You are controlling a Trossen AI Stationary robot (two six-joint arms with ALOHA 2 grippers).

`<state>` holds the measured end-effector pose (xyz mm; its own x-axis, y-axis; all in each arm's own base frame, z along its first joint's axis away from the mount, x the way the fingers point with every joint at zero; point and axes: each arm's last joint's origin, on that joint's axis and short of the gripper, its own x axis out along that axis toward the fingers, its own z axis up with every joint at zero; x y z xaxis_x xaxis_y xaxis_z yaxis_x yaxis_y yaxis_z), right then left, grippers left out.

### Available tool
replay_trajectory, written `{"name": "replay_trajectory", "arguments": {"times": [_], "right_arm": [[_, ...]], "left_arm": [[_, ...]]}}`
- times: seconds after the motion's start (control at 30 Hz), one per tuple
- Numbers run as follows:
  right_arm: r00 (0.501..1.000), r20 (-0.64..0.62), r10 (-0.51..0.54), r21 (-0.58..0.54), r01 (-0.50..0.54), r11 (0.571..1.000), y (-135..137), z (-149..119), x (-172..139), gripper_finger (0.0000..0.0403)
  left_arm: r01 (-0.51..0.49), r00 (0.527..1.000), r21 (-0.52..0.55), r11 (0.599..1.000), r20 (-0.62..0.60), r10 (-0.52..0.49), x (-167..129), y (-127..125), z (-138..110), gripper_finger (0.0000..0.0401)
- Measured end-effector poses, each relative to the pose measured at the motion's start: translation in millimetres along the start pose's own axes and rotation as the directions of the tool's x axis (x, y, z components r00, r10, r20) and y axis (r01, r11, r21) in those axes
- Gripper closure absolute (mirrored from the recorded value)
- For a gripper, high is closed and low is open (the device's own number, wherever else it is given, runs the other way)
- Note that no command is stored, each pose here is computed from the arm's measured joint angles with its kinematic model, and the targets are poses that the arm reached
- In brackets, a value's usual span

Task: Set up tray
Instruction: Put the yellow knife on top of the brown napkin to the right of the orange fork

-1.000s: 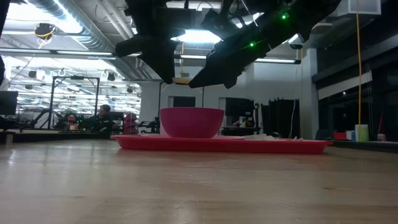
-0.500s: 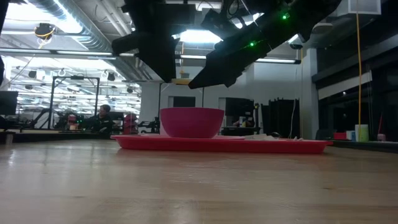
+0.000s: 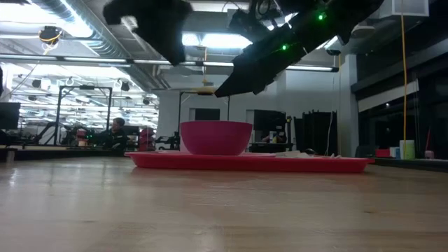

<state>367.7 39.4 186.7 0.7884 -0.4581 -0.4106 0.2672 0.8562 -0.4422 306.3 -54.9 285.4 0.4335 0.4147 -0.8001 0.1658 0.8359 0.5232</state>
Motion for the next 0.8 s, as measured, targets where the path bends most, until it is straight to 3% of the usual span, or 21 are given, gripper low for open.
{"name": "replay_trajectory", "arguments": {"times": [0.23, 0.4, 0.57, 0.8], "right_arm": [[1.000, -0.003, -0.008, 0.041, 0.008, 0.999, -7.4, 10.7, -21.5, 0.0322], [0.999, -0.003, -0.045, 0.034, 0.045, 0.998, -10.1, 16.3, -34.4, 0.0322], [0.999, -0.002, -0.040, 0.076, 0.040, 0.996, -10.6, 17.5, -37.1, 0.0322], [0.994, -0.061, -0.090, 0.147, 0.098, 0.984, -15.2, 13.2, -41.9, 0.0322]], "left_arm": [[-0.050, 0.995, -0.166, 0.985, 0.083, 0.064, -32.2, 12.6, -29.9, 0.0343], [-0.001, 0.964, -0.248, 0.969, 0.257, 0.067, -40.3, 3.4, -54.7, 0.0386], [0.116, 0.894, -0.220, 0.969, 0.447, -0.005, -31.6, -12.3, -79.5, 0.0398], [0.182, 0.783, -0.250, 0.951, 0.621, 0.013, -21.1, -24.3, -109.9, 0.0400]]}}
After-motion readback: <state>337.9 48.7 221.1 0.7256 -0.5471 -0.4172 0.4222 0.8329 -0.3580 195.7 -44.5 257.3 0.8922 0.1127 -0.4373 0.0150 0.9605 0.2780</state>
